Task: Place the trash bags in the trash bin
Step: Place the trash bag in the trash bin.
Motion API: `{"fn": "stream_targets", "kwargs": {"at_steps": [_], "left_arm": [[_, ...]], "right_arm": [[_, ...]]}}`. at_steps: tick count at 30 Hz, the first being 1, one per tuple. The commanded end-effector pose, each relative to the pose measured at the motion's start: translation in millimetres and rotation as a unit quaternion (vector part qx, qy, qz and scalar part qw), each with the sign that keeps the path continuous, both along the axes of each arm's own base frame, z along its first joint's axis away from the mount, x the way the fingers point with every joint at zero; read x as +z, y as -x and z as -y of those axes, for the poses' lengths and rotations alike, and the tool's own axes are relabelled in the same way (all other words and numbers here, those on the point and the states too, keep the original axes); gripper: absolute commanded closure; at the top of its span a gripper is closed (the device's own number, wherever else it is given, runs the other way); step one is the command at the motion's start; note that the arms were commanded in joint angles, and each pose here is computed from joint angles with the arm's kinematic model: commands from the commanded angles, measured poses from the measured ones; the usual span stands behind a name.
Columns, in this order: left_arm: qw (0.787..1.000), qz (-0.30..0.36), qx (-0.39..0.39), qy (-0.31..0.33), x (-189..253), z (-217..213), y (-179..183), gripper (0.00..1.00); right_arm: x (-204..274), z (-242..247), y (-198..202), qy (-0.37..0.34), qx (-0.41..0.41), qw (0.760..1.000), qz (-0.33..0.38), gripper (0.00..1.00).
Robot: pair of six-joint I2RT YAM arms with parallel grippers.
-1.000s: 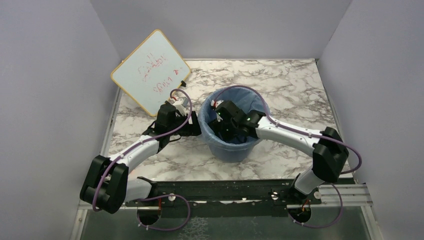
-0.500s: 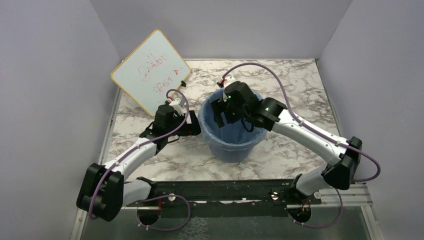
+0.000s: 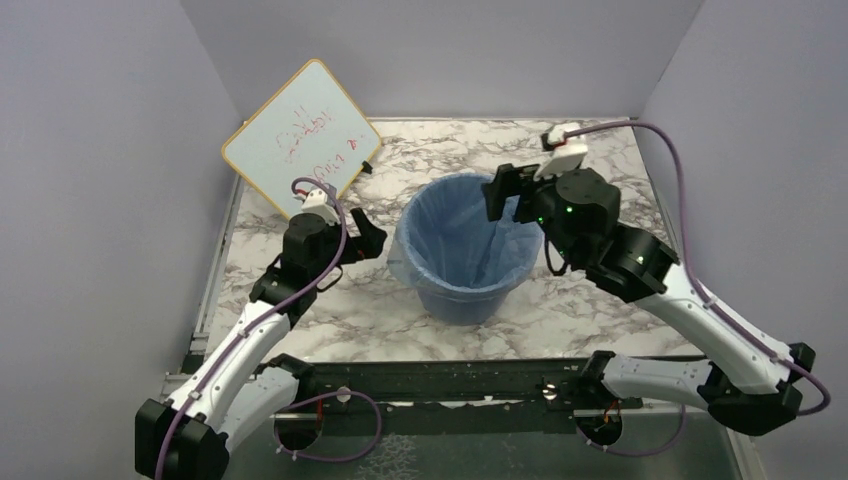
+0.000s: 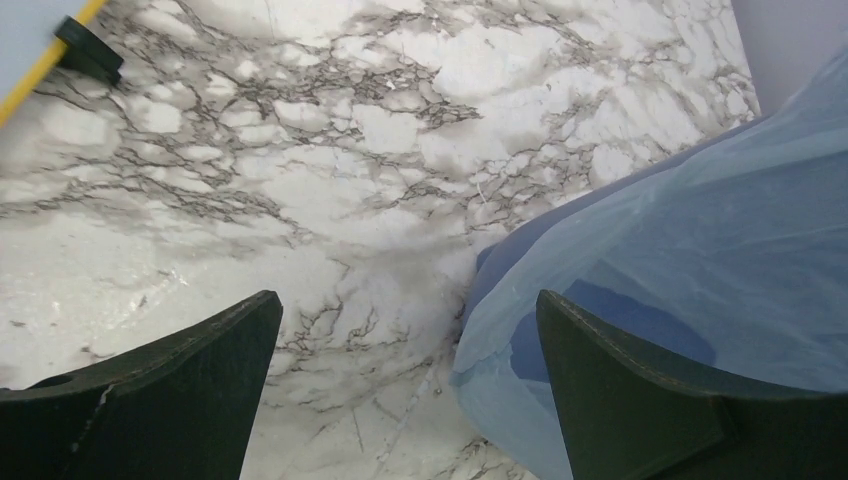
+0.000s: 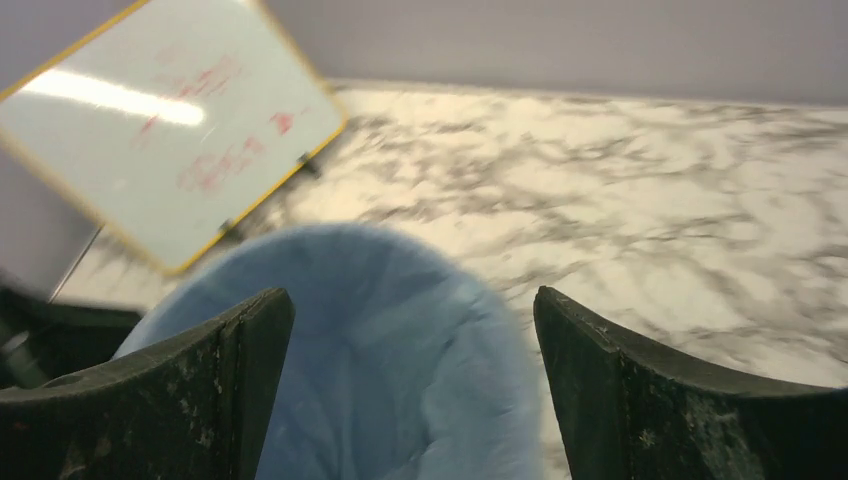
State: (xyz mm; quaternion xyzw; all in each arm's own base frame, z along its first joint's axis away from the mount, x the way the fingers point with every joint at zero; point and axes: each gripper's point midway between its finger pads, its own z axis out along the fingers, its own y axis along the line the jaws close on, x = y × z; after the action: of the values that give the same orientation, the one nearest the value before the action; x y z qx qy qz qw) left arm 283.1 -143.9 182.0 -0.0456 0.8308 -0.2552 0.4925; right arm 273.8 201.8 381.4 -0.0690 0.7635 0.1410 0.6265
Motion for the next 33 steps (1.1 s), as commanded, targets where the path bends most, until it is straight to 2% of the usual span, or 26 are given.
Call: {"fn": "stream_targets", "kwargs": {"at_steps": [1,5,8,10,14,17,22,25,33], "left_arm": [[0.997,0.054,0.011,-0.046,59,-16,-3,0.01],[0.99,0.118,-0.062,-0.047,113,3,2,0.01],[0.982,0.125,-0.13,-0.051,135,22,4,0.01],[0.975,0.134,-0.173,-0.049,150,37,4,0.01],[0.949,0.154,-0.263,-0.074,167,88,13,0.01],[0.926,0.138,-0.33,-0.117,160,142,27,0.01],[0.895,0.112,-0.373,-0.217,130,201,36,0.01],[0.881,0.108,-0.384,-0.255,112,219,41,0.01],[0.865,0.057,-0.412,-0.281,71,227,43,0.01]], "right_arm": [[3,86,-38,-0.036,-0.142,0.989,-0.014,0.04],[-23,141,-59,-0.056,-0.156,0.985,-0.051,0.02],[-78,162,-70,-0.126,-0.128,0.974,-0.136,0.02],[-114,161,-61,-0.187,-0.096,0.96,-0.183,0.02],[-138,142,-42,-0.254,-0.05,0.953,-0.157,0.02],[-164,135,-35,-0.273,-0.041,0.943,-0.187,0.02],[-199,135,-26,-0.259,-0.05,0.934,-0.24,0.02],[-214,129,-20,-0.266,-0.038,0.928,-0.257,0.02],[-238,107,-4,-0.299,0.021,0.907,-0.296,0.02]]}}
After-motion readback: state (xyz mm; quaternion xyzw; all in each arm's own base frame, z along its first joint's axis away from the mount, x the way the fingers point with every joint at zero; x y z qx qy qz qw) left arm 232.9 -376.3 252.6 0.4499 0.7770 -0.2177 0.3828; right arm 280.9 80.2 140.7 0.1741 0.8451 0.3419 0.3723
